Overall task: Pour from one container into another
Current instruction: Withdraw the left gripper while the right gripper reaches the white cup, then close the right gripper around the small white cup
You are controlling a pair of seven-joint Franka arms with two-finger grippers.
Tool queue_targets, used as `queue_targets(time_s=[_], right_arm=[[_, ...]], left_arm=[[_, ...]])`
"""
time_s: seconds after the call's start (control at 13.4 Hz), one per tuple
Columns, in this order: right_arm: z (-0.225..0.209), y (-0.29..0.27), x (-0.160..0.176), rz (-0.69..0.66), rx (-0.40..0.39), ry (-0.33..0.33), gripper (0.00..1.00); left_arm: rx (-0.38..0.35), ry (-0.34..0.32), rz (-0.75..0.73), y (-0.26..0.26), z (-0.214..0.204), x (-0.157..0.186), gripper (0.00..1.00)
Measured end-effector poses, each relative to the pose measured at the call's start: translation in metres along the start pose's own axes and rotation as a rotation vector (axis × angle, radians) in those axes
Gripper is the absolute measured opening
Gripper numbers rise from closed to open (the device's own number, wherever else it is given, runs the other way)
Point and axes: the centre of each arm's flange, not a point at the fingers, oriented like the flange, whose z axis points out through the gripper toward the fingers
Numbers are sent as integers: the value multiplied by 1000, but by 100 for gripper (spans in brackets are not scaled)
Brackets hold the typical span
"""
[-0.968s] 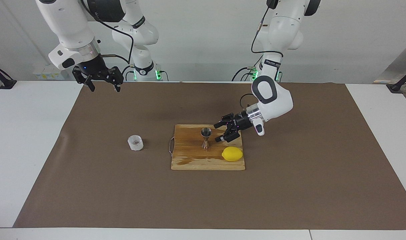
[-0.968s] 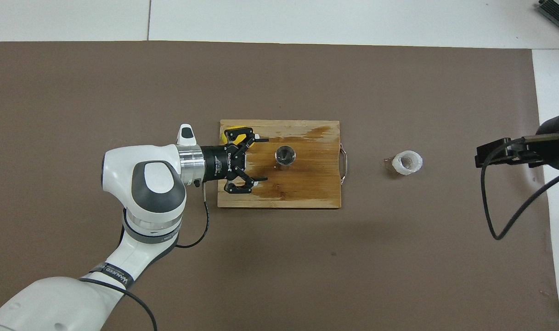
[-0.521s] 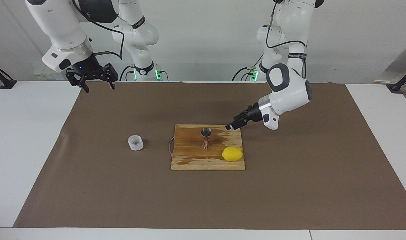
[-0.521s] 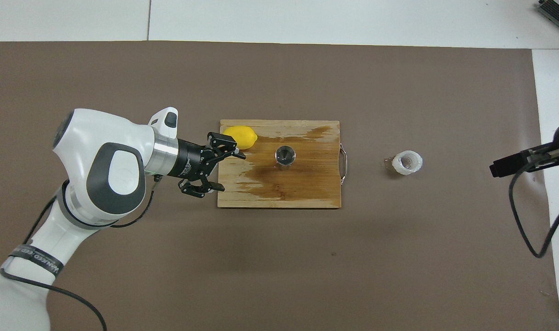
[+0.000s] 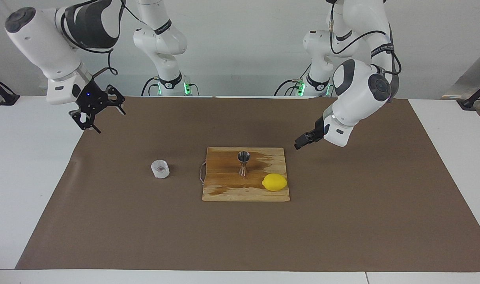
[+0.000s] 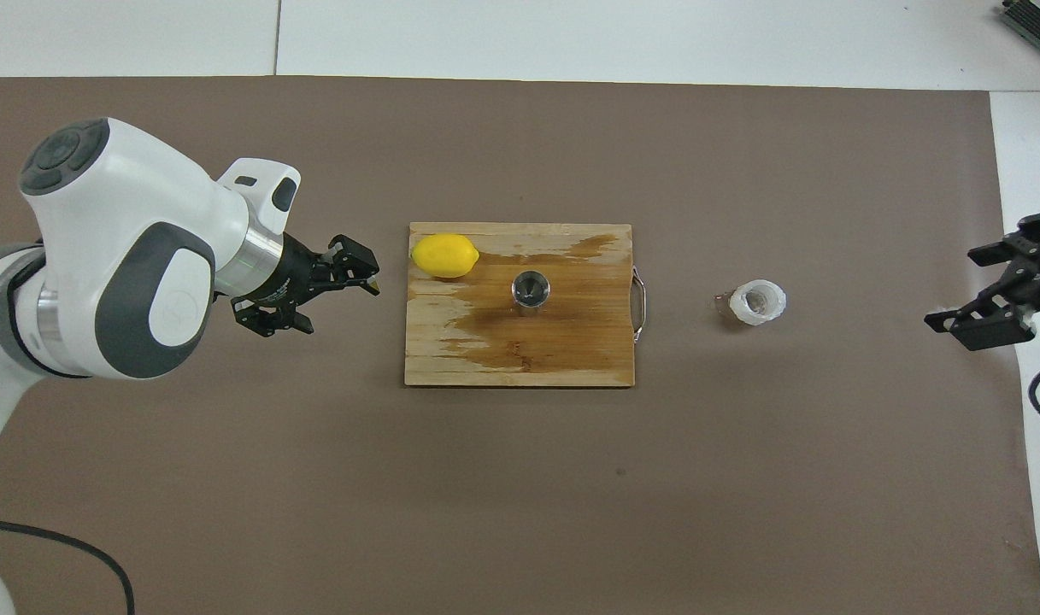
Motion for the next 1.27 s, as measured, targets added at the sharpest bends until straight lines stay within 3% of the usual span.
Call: queue_targets(time_s=[0.15,0.37,0.67,0.82,1.04,1.27], right_arm=[[44,22,-16,-165,68,108,100],[110,60,-32,-339,89,233,100],[167,64,-24,-315,111,470,100],[200,56,-27,-291,143,584,100],[248,53,-37,-294,170,662,100],[269,44,-39,-289,185,705,100]], left_arm=[[48,57,72,1,-19,1,100],[102,123,250,-13,-51,1,100],[101,177,374,-84,-108,25,100],[158,213,416,-106,-126,29,100],[200,232,453,-106,-140,18,100],[253,210,476,-100,-161,1,100]])
